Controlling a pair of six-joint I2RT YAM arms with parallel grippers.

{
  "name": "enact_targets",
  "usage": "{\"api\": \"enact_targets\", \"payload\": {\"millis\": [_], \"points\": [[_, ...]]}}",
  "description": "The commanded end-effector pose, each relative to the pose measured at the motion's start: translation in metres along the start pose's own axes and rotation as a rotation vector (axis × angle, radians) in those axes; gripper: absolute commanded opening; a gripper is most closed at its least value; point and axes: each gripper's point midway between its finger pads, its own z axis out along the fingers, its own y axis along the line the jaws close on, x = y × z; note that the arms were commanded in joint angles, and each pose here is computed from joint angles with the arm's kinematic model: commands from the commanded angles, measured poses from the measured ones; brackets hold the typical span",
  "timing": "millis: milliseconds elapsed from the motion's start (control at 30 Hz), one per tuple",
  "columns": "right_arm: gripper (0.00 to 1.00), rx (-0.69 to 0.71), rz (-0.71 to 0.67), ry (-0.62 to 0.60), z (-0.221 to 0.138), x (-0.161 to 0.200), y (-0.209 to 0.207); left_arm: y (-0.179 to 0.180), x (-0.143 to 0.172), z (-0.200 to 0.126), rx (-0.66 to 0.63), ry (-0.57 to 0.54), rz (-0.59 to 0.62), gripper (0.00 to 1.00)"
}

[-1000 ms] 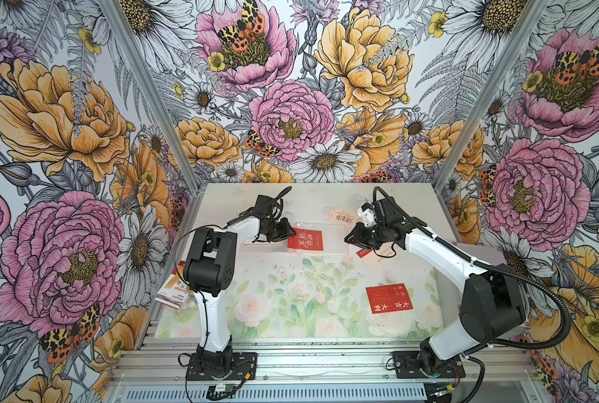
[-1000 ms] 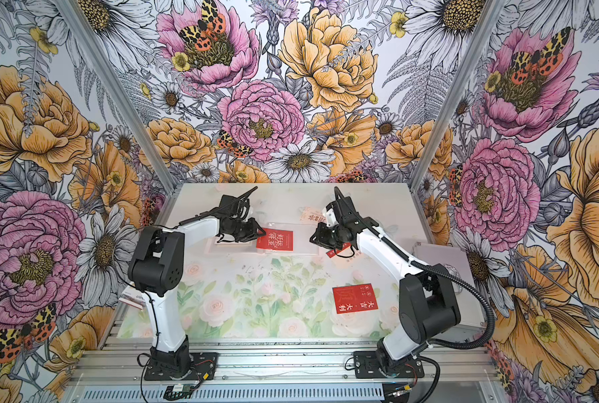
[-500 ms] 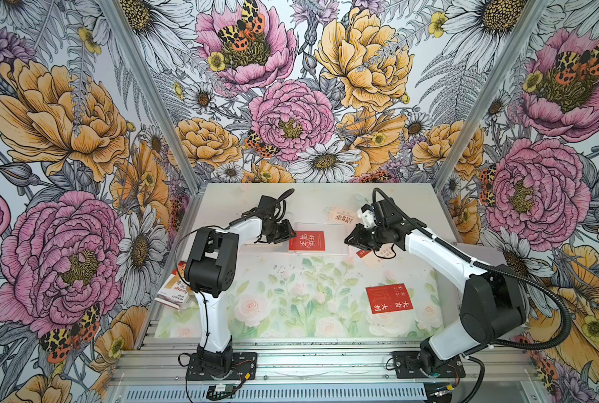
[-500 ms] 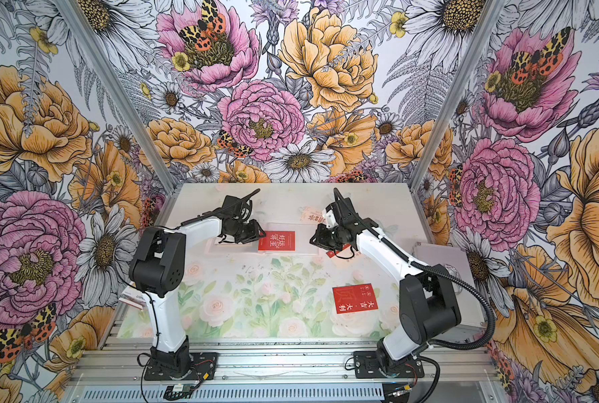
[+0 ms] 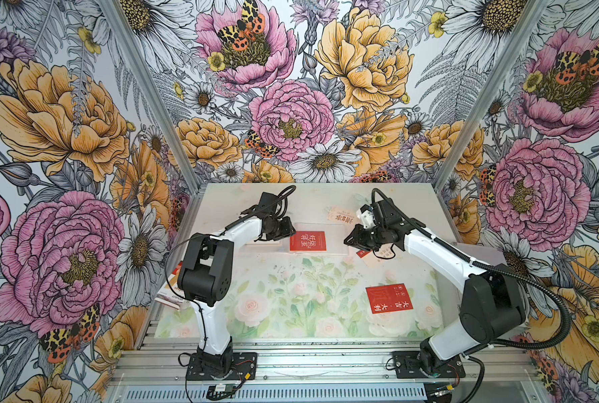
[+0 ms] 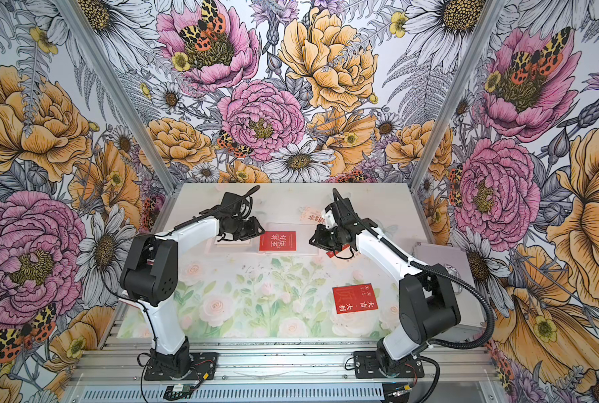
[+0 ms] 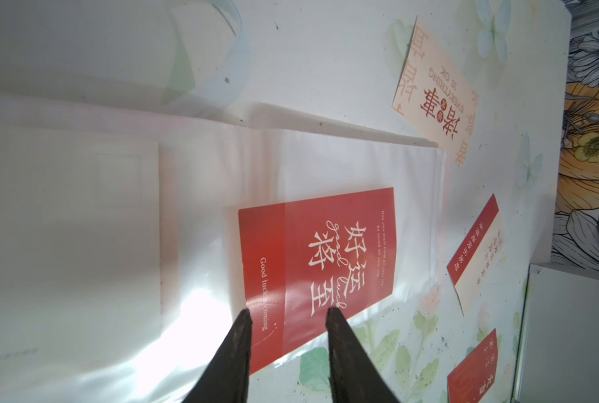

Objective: Place the photos into the photo albums
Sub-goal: Insert the photo into the photo album.

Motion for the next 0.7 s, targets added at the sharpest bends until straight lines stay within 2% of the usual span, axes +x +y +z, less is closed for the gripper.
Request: {"api": "enact_targets", "payload": {"millis": [0, 300, 533, 667], "points": [[0.21, 0.003, -0.03, -0.02, -0.002, -0.006, 0.006, 0.008, 0.005, -0.004, -0.029, -0.001, 0.004, 0.36], [0.21, 0.004, -0.034, -0.015, 0.001, -0.006, 0.007, 0.011, 0.016, 0.007, -0.017, 0.044, -0.02, 0.33], [0.21, 0.009, -0.03, -0.006, 0.004, -0.005, 0.005, 0.006, 0.019, 0.017, 0.001, 0.071, -0.019, 0.24], [0.21, 0.008, -0.035, -0.014, 0.001, -0.005, 0.006, 0.012, 0.019, 0.021, -0.021, 0.072, -0.026, 0.22]]}}
